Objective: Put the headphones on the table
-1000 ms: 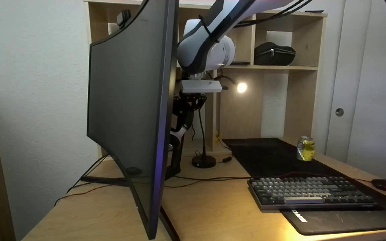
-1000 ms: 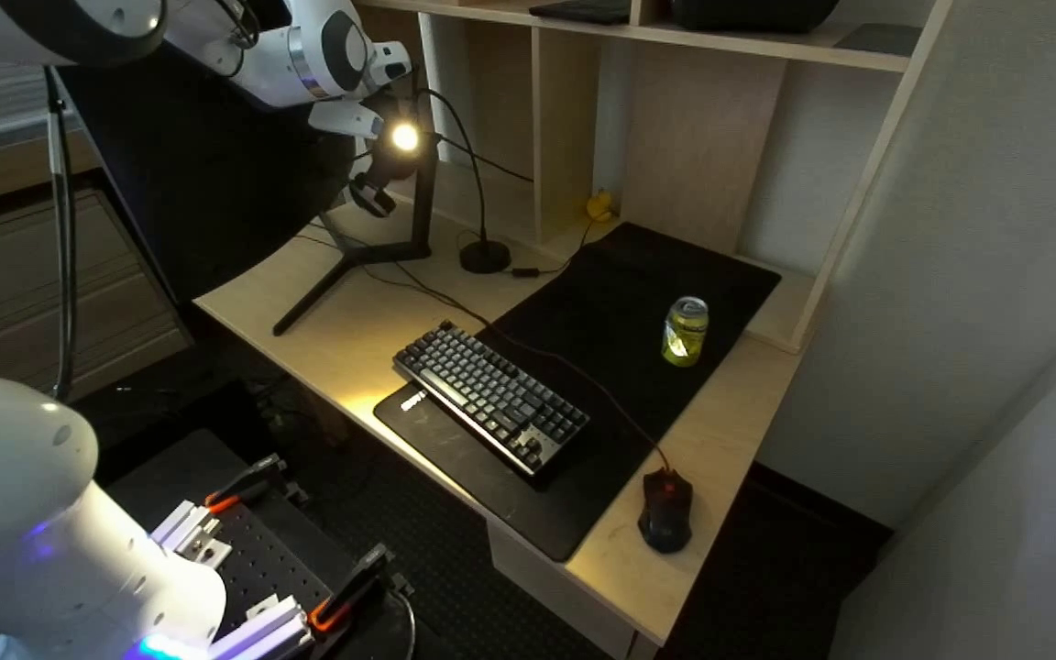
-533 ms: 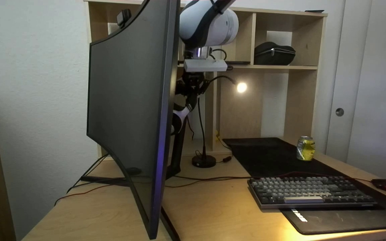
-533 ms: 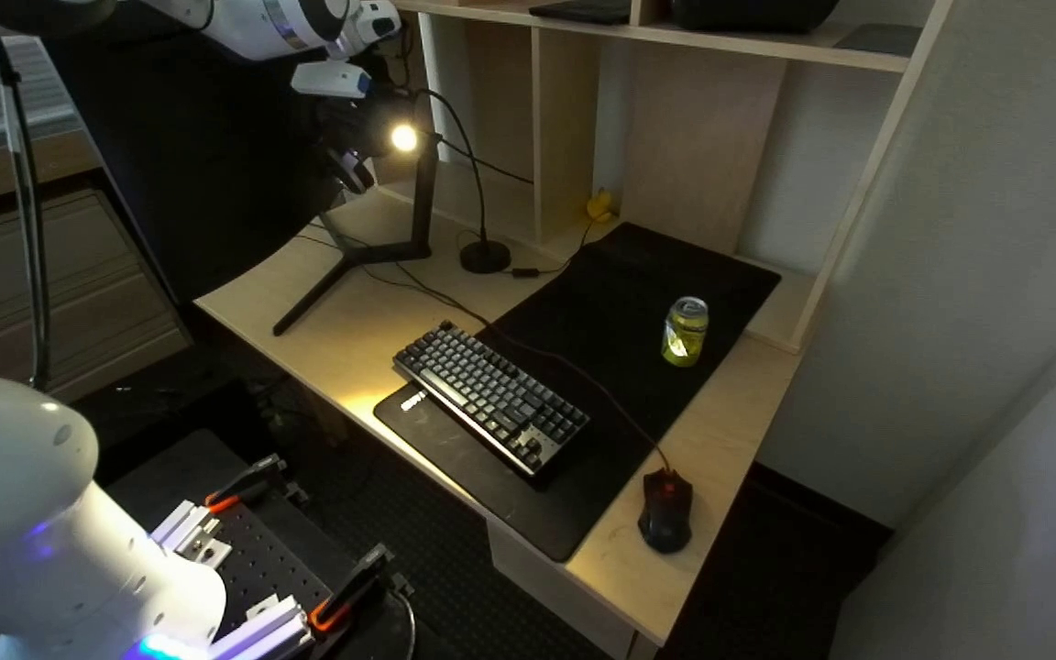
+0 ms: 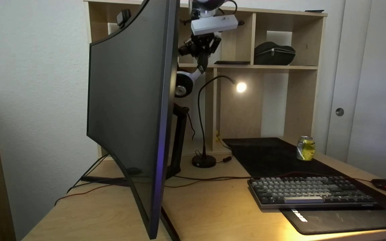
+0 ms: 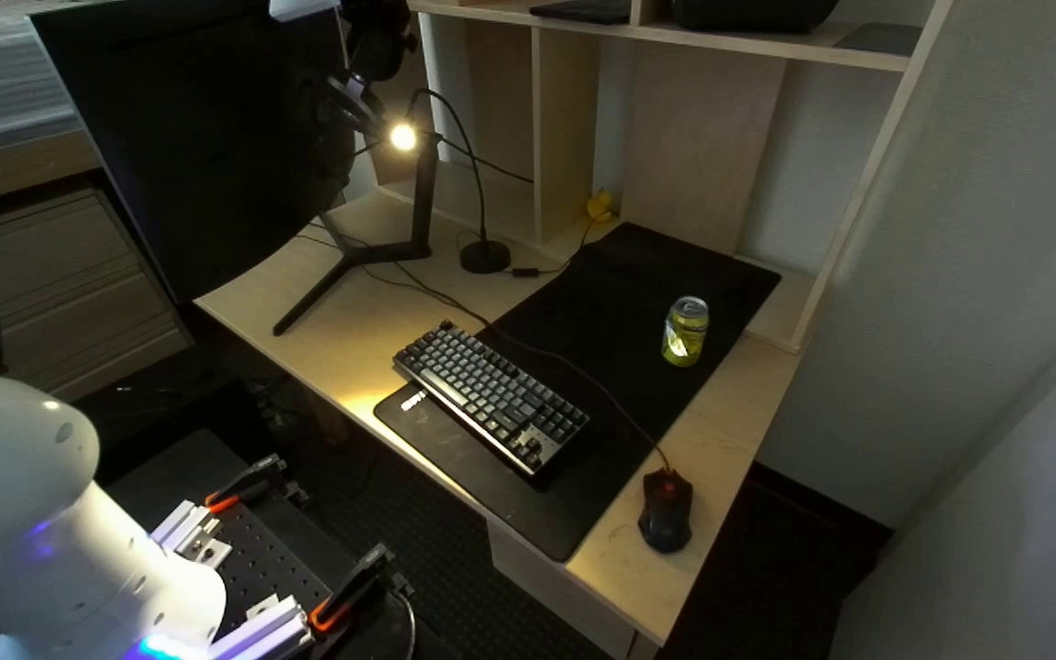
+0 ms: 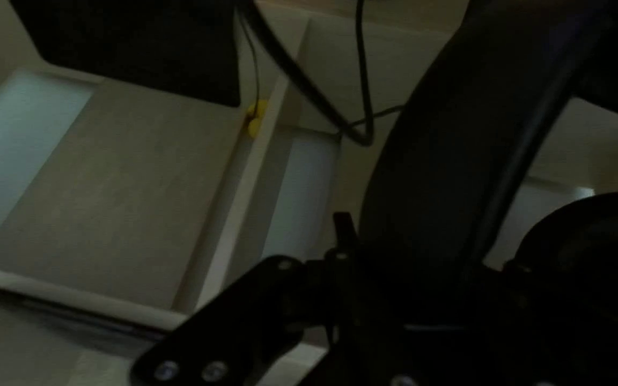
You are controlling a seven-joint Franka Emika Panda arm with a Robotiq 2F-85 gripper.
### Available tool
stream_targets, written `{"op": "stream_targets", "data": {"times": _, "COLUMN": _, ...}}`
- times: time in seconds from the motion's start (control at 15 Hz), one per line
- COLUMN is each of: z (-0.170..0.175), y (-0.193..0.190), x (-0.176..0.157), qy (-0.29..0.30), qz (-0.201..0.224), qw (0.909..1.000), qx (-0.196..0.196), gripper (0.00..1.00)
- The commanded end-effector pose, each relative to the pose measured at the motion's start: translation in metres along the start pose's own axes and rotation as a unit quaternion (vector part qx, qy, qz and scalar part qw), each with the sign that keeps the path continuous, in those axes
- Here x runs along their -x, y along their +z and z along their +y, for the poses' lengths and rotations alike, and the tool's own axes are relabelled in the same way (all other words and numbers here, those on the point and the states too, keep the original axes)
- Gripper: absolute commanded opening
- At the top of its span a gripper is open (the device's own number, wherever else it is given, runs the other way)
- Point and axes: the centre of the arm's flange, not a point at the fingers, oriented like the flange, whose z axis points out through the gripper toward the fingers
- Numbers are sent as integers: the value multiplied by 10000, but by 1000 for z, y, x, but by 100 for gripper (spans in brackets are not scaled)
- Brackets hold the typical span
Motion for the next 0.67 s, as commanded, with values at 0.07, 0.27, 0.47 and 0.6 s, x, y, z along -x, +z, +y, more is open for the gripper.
{"op": "stream_targets", "data": {"times": 0.07, "z": 58, "y": -59, "x": -27, "qy": 773, "qz": 397, "qw": 9926, "qx": 844, "gripper": 7}}
{"op": "stream_targets", "data": {"times": 0.27, "z": 125, "y": -90, "x": -34, "qy": 1650, "qz": 296, "qw": 9810, "qx": 982, "gripper": 7}}
{"op": "stream_targets", "data": {"times": 0.47, "z": 209, "y": -108, "x": -23, "qy": 2481, "qz": 1, "qw": 9638, "qx": 975, "gripper": 7}}
{"op": "stream_targets", "data": {"times": 0.6, "z": 261, "y": -109, "x": 1, "qy": 3001, "qz": -206, "qw": 9512, "qx": 685, "gripper": 7}}
